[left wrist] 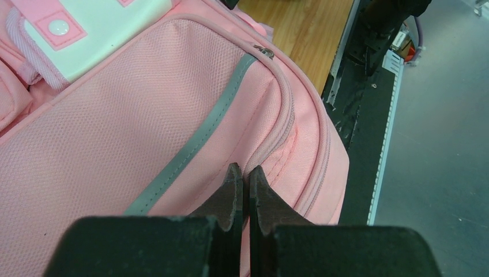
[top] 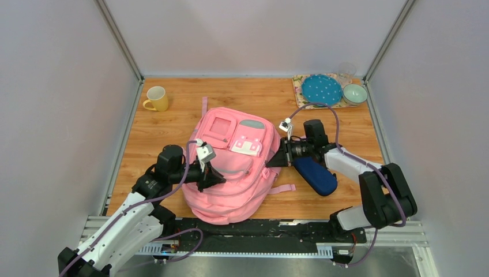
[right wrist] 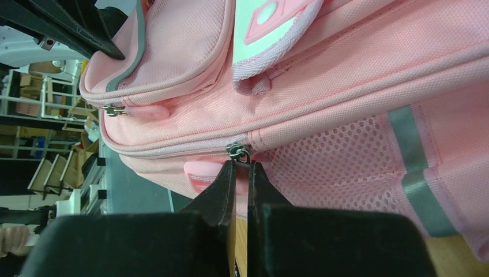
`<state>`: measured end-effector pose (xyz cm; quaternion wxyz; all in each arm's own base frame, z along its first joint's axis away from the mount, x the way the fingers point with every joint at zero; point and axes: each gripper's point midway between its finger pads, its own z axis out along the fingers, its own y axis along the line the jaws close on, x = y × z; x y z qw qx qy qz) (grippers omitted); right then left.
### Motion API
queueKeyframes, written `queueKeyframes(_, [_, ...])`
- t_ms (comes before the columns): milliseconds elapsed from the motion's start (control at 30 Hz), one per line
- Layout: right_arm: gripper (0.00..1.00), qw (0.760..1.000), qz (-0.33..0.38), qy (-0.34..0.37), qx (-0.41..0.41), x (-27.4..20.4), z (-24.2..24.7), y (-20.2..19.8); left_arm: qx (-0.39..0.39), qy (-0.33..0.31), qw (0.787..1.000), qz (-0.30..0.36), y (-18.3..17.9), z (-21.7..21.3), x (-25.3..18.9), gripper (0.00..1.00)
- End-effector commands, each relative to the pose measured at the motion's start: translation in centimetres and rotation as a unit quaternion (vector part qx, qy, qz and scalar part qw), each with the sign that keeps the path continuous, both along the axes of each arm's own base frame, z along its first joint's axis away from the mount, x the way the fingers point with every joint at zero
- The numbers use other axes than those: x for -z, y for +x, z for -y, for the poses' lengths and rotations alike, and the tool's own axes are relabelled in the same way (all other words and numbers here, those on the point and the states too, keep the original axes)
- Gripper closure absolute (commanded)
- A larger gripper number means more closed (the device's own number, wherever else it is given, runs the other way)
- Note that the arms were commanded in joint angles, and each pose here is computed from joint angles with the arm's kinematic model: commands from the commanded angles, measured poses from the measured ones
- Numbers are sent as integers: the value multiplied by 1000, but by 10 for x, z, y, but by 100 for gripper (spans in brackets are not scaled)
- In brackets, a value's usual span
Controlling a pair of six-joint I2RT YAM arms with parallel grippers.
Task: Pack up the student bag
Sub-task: Unzip the student bag at the center of the board.
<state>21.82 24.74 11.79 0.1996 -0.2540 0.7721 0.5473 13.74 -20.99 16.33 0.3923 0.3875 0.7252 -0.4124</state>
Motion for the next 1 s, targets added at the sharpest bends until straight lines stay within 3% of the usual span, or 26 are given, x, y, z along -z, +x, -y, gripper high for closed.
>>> queueKeyframes(0, [100, 999, 40, -10, 34, -17, 5, 4, -19, -17, 1000, 8, 8, 1, -11, 100])
queueKeyframes(233, [100, 991, 69, -75, 87, -20, 10, 2, -49, -9, 999, 6, 17, -2, -8, 100])
queueKeyframes(333, [100, 976, 102, -134, 135, -18, 16, 10, -52, -14, 999, 5, 20, 0, -10, 100])
queueKeyframes(367, [100, 959, 127, -173, 182, -17, 26, 25, -55, -14, 998, 4, 21, 0, -11, 100])
queueKeyframes(467, [100, 939, 161, -229, 201, -16, 34, 23, -58, -12, 998, 0, 24, 1, -10, 100])
queueKeyframes(633, [100, 921, 220, -257, 195, -33, 20, 18, -55, -20, 998, -1, 29, 6, -15, 100])
queueKeyframes(867, [100, 869, 280, -347, 213, -38, 21, 13, -76, -25, 997, 2, 39, 7, -21, 100])
queueKeyframes(967, [100, 865, 284, -366, 193, -38, 14, 5, -80, -27, 996, 1, 42, 8, -22, 100])
